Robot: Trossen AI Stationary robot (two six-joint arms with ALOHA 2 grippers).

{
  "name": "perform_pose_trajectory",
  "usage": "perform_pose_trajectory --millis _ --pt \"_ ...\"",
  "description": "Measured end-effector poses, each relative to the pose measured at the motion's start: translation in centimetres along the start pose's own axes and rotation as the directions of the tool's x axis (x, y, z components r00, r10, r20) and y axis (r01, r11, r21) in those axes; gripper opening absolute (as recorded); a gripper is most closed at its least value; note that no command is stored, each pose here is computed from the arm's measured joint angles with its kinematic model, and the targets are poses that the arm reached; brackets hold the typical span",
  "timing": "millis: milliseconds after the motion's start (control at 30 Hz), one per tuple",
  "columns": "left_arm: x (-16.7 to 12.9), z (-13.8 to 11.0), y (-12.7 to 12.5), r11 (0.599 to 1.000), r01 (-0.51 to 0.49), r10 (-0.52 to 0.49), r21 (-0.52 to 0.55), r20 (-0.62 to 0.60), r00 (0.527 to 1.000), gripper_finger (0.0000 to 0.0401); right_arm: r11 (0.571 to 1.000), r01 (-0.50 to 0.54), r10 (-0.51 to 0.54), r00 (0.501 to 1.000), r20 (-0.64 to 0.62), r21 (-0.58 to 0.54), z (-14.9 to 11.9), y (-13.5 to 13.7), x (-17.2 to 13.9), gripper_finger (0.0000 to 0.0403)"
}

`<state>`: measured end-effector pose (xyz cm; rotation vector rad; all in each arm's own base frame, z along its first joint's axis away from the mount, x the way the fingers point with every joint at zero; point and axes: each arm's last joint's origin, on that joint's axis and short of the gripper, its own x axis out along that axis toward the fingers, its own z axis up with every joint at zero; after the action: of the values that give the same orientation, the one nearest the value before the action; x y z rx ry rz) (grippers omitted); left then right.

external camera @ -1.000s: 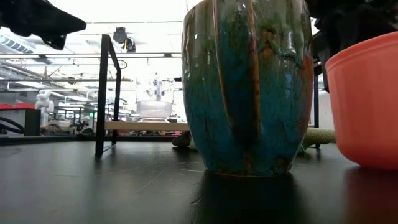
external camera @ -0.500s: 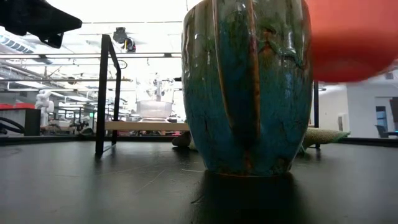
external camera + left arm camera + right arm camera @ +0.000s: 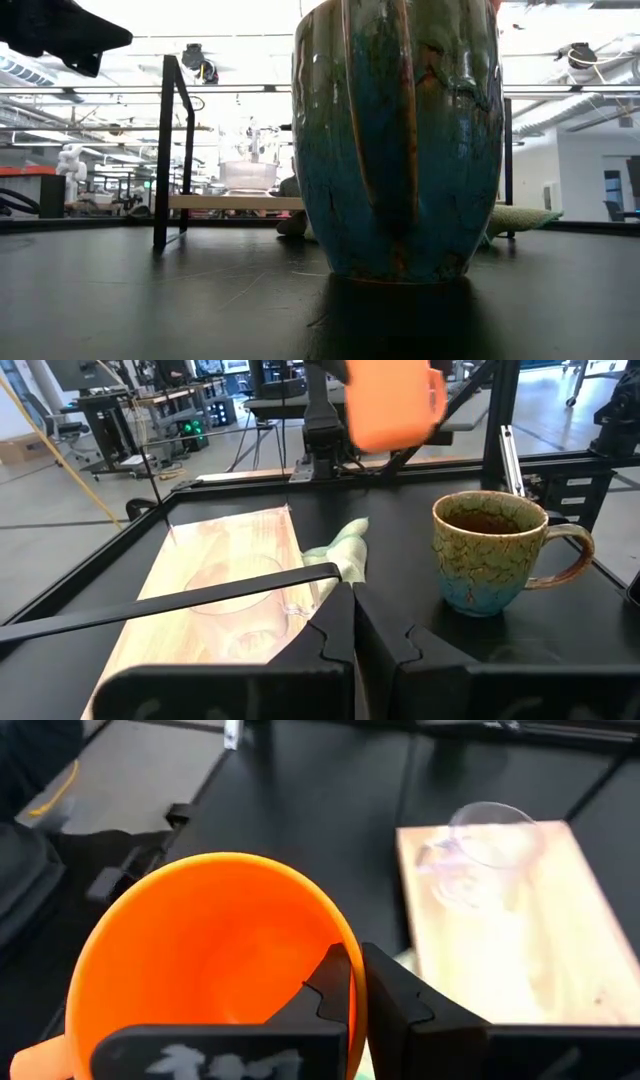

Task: Stack small to large cups/mugs on shelf
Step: Put the orange mug on the shelf

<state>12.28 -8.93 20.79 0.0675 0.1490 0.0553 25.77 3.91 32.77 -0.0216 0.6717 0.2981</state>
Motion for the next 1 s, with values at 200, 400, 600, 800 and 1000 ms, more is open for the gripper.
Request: perform_pose_trajectory --millis 200,400,600,800,1000 --pt "0.0 0.0 0.0 1.000 0.004 -0.004 0.013 -0.001 1.000 0.0001 1.000 -0.012 0.012 1.000 0.006 0.017 1.3 -3.0 -0.3 0.0003" --pt "0.0 0.0 0.0 1.000 0.004 -0.004 0.014 -0.001 1.000 0.0001 0.999 -0.041 0.041 0.999 -0.003 0.022 2.0 -6.2 1.2 0.0003" --pt "0.0 -0.1 0.0 1.000 0.004 -0.004 0.019 -0.006 1.000 0.0001 1.000 0.015 -0.013 0.998 -0.064 0.025 2.3 -10.1 2.9 0.0003" --pt "0.0 -0.3 0.0 1.000 0.004 -0.003 0.030 -0.021 1.000 0.0001 0.998 0.054 -0.050 0.991 -0.124 0.027 2.0 -13.6 4.3 0.0003" --pt "0.0 -0.4 0.0 0.999 0.004 -0.003 0.040 -0.031 1.000 0.0001 0.997 0.067 -0.057 0.979 -0.194 0.046 1.3 -15.9 5.2 0.0003"
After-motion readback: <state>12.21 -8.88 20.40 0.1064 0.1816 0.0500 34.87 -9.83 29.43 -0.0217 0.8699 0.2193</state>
